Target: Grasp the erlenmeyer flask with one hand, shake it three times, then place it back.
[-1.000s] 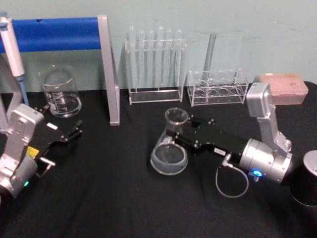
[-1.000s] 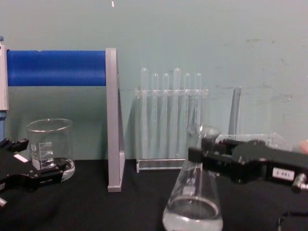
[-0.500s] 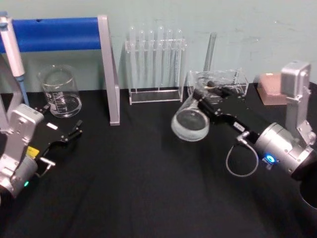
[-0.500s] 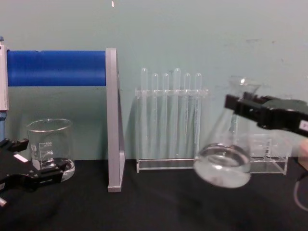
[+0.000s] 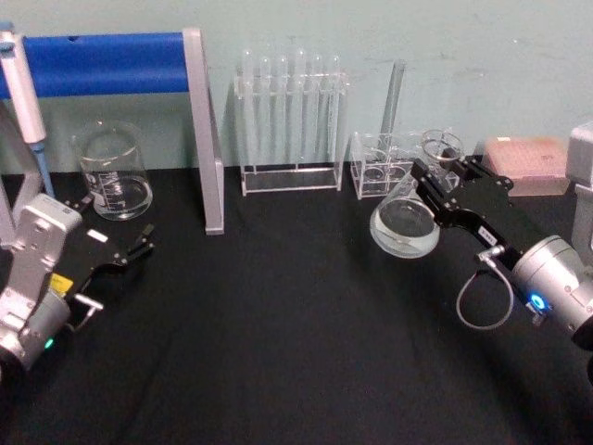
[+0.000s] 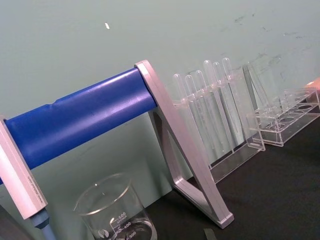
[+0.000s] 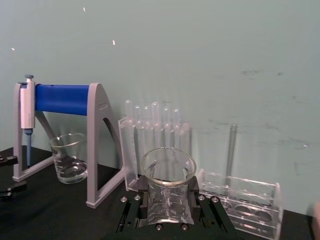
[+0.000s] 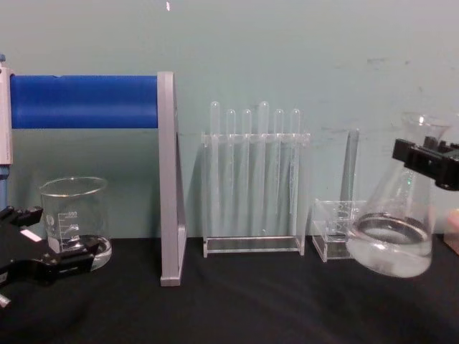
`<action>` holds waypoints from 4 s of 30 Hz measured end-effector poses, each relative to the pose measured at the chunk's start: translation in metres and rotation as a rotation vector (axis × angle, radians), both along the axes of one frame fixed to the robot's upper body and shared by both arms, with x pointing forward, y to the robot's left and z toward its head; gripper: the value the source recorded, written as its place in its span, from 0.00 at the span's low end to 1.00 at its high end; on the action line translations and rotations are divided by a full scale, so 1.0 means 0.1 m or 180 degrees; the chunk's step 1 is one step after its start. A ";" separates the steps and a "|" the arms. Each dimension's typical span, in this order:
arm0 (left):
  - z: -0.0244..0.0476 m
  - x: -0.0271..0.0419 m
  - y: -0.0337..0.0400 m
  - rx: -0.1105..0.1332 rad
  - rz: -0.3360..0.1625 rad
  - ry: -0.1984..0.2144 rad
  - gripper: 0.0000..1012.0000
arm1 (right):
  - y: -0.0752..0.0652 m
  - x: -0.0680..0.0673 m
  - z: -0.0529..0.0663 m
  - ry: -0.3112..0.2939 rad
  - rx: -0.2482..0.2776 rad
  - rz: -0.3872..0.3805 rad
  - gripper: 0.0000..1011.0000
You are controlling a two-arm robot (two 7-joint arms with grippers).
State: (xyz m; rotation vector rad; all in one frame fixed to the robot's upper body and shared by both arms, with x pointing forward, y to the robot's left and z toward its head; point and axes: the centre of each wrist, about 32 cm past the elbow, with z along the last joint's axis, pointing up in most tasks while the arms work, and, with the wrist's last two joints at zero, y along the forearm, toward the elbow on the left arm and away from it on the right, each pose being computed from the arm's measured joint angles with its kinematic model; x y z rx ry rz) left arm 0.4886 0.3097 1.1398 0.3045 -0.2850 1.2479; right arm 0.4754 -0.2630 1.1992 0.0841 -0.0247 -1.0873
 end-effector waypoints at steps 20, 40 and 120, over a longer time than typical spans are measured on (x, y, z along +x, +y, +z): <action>0.000 0.000 0.000 0.0000 0.0000 0.0000 0.99 | 0.14 0.03 0.01 -0.0004 -0.0116 0.0331 0.45; 0.000 0.000 0.000 0.0000 0.0000 0.0000 0.99 | 0.76 0.21 -0.01 -0.0037 -0.0252 0.1509 0.45; 0.000 0.000 0.000 0.0000 0.0000 0.0000 0.99 | 0.62 0.27 0.01 -0.0096 -0.0309 0.1091 0.45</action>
